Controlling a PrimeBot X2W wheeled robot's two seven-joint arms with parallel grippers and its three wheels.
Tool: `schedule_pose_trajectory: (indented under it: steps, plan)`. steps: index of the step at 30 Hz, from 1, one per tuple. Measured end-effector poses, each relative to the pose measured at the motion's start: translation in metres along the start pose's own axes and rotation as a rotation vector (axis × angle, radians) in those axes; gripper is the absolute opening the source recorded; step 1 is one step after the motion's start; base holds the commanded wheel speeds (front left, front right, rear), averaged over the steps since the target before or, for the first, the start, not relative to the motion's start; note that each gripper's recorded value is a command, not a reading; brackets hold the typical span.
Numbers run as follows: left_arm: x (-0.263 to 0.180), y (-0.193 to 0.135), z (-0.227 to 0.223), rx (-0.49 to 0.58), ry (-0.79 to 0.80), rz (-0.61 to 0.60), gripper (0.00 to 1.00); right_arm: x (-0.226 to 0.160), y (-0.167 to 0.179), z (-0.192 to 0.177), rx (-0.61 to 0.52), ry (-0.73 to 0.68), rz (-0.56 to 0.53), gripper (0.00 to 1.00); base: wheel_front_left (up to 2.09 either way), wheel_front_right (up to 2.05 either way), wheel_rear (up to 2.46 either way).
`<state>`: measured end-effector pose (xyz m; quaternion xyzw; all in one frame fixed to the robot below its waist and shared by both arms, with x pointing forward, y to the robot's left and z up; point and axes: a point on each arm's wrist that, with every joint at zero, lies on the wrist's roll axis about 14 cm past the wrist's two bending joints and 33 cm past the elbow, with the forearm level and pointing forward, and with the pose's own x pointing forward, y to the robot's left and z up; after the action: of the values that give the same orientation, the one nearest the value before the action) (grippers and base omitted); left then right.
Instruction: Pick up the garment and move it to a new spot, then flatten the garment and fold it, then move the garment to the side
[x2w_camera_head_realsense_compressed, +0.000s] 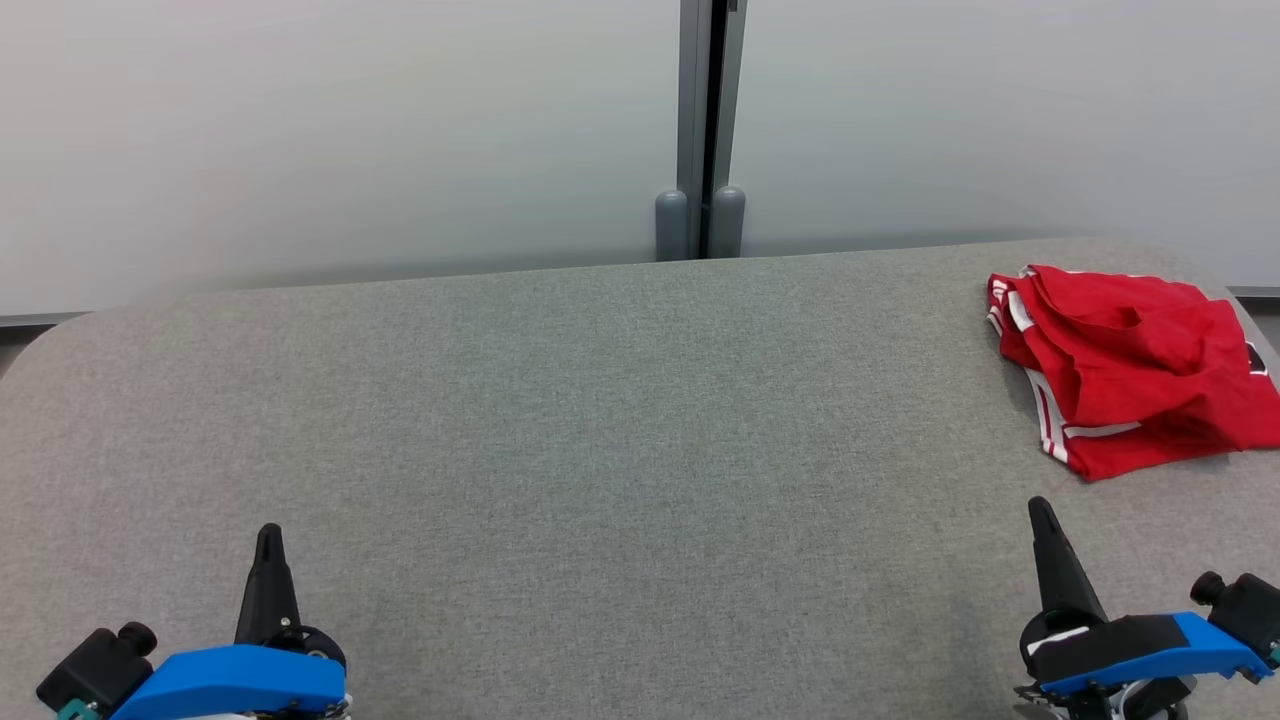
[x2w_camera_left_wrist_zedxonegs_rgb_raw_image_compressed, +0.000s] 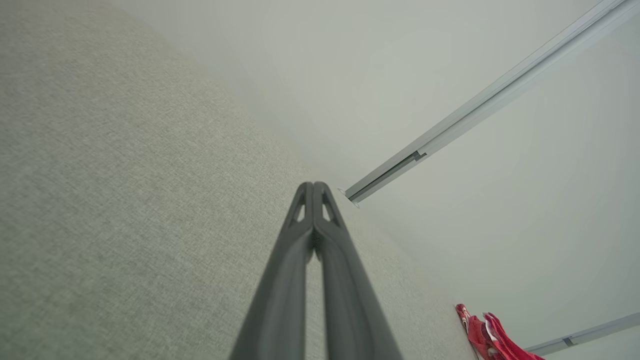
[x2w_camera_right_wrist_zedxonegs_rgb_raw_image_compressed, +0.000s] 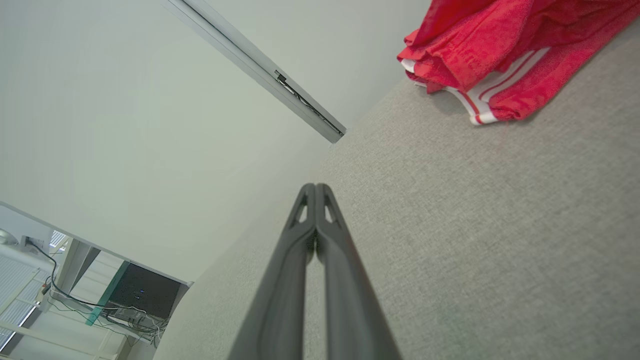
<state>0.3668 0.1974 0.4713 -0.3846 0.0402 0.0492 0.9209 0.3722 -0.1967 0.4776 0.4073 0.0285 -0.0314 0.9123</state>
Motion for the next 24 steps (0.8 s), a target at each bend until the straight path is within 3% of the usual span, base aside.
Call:
schedule_pose_trajectory:
  steps: [24]
  plan:
    - [0.0072,-0.0062,0.0059,-0.286,0.012,-0.019,0.00,0.0051,0.0031,0.0066,0.267,0.001,0.003,0.00,0.00,0.00,0.00]
